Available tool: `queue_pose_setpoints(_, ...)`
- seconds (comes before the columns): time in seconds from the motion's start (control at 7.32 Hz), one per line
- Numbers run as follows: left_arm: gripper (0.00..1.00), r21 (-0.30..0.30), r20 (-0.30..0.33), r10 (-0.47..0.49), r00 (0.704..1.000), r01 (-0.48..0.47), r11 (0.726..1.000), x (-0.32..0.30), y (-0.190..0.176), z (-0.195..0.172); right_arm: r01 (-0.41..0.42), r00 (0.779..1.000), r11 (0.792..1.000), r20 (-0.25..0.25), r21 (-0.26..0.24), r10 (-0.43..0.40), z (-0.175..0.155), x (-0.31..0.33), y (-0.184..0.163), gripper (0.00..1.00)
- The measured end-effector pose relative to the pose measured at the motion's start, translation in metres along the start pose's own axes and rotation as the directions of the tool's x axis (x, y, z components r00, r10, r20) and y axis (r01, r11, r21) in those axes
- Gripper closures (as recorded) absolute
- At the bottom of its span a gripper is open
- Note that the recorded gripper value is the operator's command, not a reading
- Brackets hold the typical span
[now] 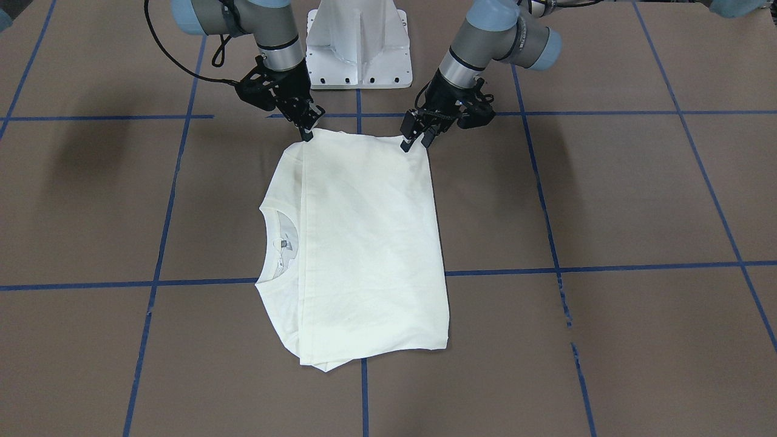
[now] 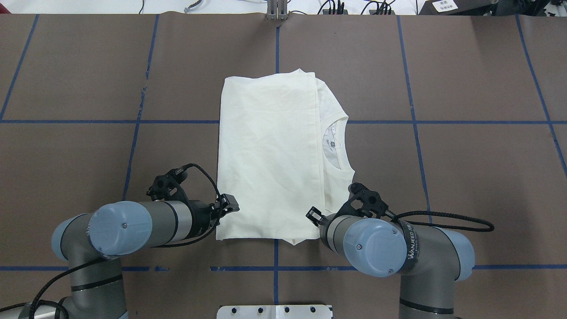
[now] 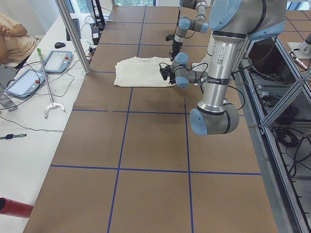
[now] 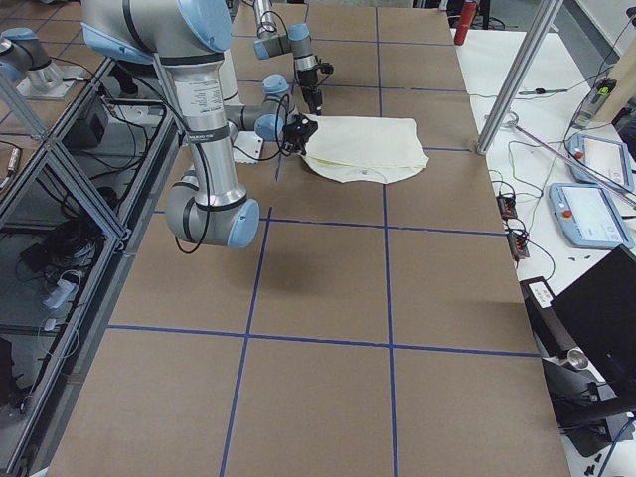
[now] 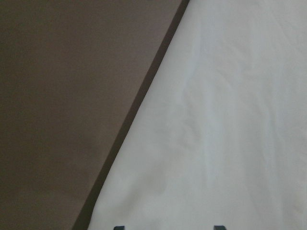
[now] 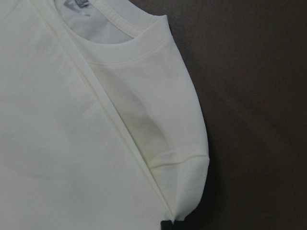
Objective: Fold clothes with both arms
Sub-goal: 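Move both grippers to the hem corners nearest the robot and grasp them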
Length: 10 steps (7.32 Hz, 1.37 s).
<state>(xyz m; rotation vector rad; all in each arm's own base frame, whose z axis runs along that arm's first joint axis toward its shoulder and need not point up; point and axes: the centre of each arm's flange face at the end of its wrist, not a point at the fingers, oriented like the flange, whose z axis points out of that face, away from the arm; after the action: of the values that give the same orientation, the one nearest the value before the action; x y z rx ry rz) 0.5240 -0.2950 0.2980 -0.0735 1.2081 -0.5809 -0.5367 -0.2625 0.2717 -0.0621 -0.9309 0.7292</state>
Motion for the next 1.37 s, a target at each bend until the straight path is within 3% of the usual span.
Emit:
queue_pose_setpoints(0.41, 0.35, 0.014, 0.081, -0.011, 0.997, 0.01, 1.0, -0.012, 0.01, 0.01, 0.0, 1.0, 1.0, 0.002, -0.002, 0.0, -0.002, 0.0, 0.0, 1.0)
queue_pose_setpoints(0.55, 0.55, 0.014, 0.102, -0.009, 0.995, 0.008, 1.0, -0.015, 0.014, 0.013, 0.001, 1.0, 1.0, 0.002, -0.003, -0.001, -0.002, 0.0, 0.001, 1.0)
queue_pose_setpoints(0.68, 1.0, 0.011, 0.111, -0.009, 0.994, 0.008, 1.0, -0.016, 0.018, 0.014, 0.001, 1.0, 1.0, 0.002, -0.002, -0.001, -0.002, 0.001, 0.001, 1.0)
queue_pose_setpoints(1.09, 1.0, 0.003, 0.113, -0.036, 0.993, 0.036, 0.999, -0.016, 0.024, 0.014, 0.001, 1.0, 1.0, -0.001, 0.0, -0.001, -0.001, 0.002, -0.001, 1.0)
queue_pose_setpoints(1.37, 1.0, -0.022, 0.088, -0.038, 0.995, 0.04, 0.999, -0.008, 0.03, -0.005, 0.001, 1.0, 1.0, 0.003, -0.004, -0.001, -0.005, 0.004, -0.001, 1.0)
